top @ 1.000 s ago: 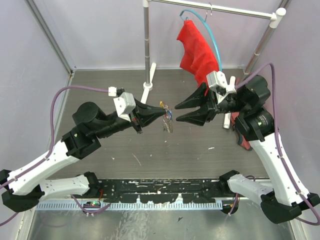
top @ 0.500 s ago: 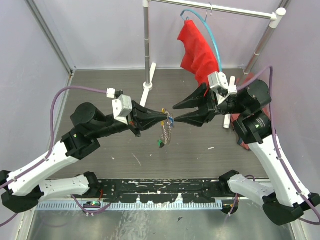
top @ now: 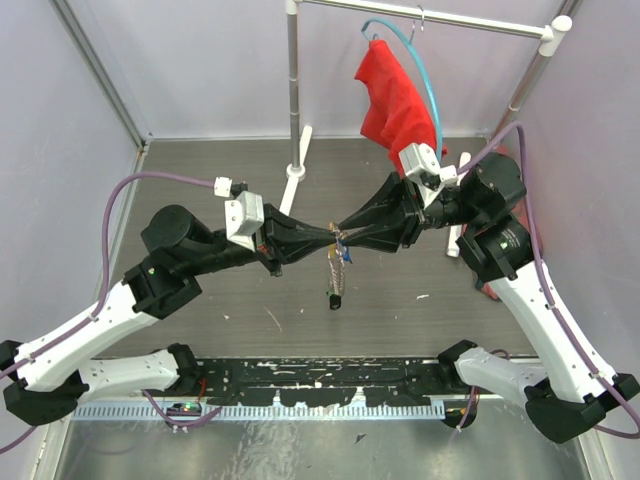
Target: Put the keys on the keyring
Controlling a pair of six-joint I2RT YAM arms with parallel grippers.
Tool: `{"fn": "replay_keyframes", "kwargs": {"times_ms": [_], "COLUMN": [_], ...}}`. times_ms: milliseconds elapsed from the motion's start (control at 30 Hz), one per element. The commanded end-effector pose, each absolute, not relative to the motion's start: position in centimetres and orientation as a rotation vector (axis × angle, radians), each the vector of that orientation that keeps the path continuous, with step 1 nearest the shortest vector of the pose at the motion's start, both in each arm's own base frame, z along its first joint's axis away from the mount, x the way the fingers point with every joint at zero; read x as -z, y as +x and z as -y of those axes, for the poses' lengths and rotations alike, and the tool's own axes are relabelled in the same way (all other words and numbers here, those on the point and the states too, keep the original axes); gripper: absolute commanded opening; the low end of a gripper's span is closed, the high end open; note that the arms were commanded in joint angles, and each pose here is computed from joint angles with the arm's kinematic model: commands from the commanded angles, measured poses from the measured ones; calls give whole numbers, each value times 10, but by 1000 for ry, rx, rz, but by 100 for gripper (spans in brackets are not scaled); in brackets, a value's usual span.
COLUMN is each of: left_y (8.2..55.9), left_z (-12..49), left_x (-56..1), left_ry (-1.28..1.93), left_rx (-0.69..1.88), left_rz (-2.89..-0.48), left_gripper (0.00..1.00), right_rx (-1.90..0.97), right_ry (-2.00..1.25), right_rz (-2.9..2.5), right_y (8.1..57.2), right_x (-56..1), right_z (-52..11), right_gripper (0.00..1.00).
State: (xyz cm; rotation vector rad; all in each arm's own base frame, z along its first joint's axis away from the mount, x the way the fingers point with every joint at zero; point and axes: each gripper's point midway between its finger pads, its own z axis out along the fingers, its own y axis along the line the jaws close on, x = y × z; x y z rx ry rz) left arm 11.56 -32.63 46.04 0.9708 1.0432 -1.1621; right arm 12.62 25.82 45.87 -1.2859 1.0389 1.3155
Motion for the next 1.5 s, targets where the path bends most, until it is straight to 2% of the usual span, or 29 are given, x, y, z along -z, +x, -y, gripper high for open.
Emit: {"fn": "replay_keyframes", "kwargs": {"times_ms": [0,233,500,767,800,867,967,1167,1267,1367,1467], "left_y": [112,112,113,115,114,114,114,121,126,128,131], "left_z": [324,325,327,330,330,330,328,323,321,319,319], "left_x": [-476,-475,-474,-472,-472,-472,-469,-467,-460,-452,-445], "left_ry": [952,956,956,961,964,980,1007,1032,1089,1151,1186], "left_rx": [1178,1180,1180,1179,1181,1175,1155,1080,1014,969,941], "left_rz": [-974,-977,-983,-990,-990,-993,-1023,-1093,-1154,-1211,-1246], "left_gripper": [0,0,0,0,3,19,31,42,54,56,51], "right_rx": [-1311,-1316,-1323,-1303,-1298,-1285,-1246,-1174,-1144,-1118,-1103], "right_ry": [-1301,-1307,-1310,-1298,-1295,-1293,-1297,-1300,-1297,-1303,-1310], "right_rz": [-994,-987,-990,-1001,-1002,-1010,-1039,-1142,-1188,-1224,-1234], "right_y": [119,118,117,121,121,123,128,139,143,147,149], "right_x": [-467,-469,-468,-466,-467,-466,-464,-449,-441,-434,-431], "right_z": [-258,-259,-260,-261,-260,-260,-259,-257,-255,-254,-253], "right_gripper": [33,28,27,1,1,1,1,1,1,1,1]}}
